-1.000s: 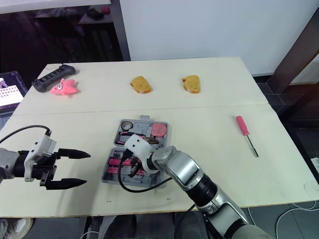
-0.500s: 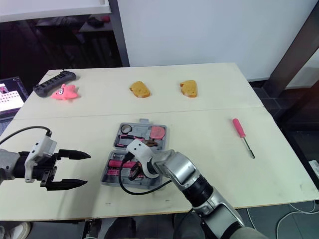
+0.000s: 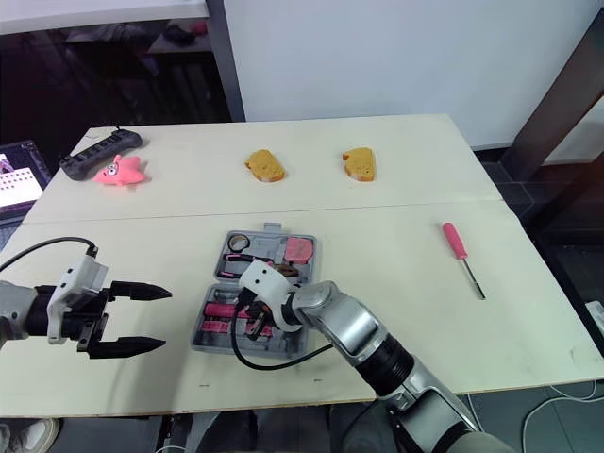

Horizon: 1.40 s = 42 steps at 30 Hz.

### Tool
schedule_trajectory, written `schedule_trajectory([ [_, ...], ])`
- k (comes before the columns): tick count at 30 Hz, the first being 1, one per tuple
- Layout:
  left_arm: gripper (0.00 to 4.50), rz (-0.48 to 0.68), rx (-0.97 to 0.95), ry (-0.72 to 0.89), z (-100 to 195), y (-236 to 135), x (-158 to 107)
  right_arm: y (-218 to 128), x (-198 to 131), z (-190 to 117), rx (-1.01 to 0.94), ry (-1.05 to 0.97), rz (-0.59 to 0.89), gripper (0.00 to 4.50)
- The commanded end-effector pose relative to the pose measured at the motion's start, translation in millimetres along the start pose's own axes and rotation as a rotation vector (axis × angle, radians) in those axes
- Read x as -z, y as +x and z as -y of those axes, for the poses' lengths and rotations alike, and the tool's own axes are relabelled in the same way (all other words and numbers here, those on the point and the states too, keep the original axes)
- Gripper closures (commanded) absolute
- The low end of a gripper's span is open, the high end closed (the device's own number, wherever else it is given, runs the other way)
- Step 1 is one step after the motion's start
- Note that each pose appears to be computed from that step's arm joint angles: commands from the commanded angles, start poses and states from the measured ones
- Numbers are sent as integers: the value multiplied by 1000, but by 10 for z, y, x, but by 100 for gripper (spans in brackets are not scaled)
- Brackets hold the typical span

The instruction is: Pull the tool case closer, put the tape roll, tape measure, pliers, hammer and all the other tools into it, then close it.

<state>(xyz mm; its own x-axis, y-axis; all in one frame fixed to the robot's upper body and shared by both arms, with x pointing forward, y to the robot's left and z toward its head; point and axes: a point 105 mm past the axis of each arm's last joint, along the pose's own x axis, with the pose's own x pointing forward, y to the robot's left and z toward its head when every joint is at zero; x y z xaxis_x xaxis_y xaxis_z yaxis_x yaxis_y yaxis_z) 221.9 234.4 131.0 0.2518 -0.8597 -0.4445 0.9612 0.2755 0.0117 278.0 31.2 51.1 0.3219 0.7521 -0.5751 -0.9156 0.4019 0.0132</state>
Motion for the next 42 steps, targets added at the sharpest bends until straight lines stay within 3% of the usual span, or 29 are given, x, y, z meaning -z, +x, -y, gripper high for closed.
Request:
schedule_trajectory([
  [1,0,11,-14,36,-14,-37,-89,33,145,38,27,21,-54,449],
  [9,0,13,-14,36,-7,-38,-91,59,497,22,31,152,-214,449],
  [20,0,14,-18,39,11,-42,-100,82,1281,-120,14,244,-500,449],
  [26,0,11,-24,34,-2,-47,-87,119,1327,-170,-7,228,-499,449],
  [30,0,11,-28,29,-14,-45,-73,149,1061,-107,1,183,-387,449],
  [36,0,23,-66,15,-71,-86,-42,-35,216,-2,7,44,7,449],
  [39,0,39,-122,-3,-140,-157,7,-473,-424,66,45,-68,313,449],
  [42,0,65,-188,-4,-211,-242,52,-954,-736,120,117,-175,514,449],
])
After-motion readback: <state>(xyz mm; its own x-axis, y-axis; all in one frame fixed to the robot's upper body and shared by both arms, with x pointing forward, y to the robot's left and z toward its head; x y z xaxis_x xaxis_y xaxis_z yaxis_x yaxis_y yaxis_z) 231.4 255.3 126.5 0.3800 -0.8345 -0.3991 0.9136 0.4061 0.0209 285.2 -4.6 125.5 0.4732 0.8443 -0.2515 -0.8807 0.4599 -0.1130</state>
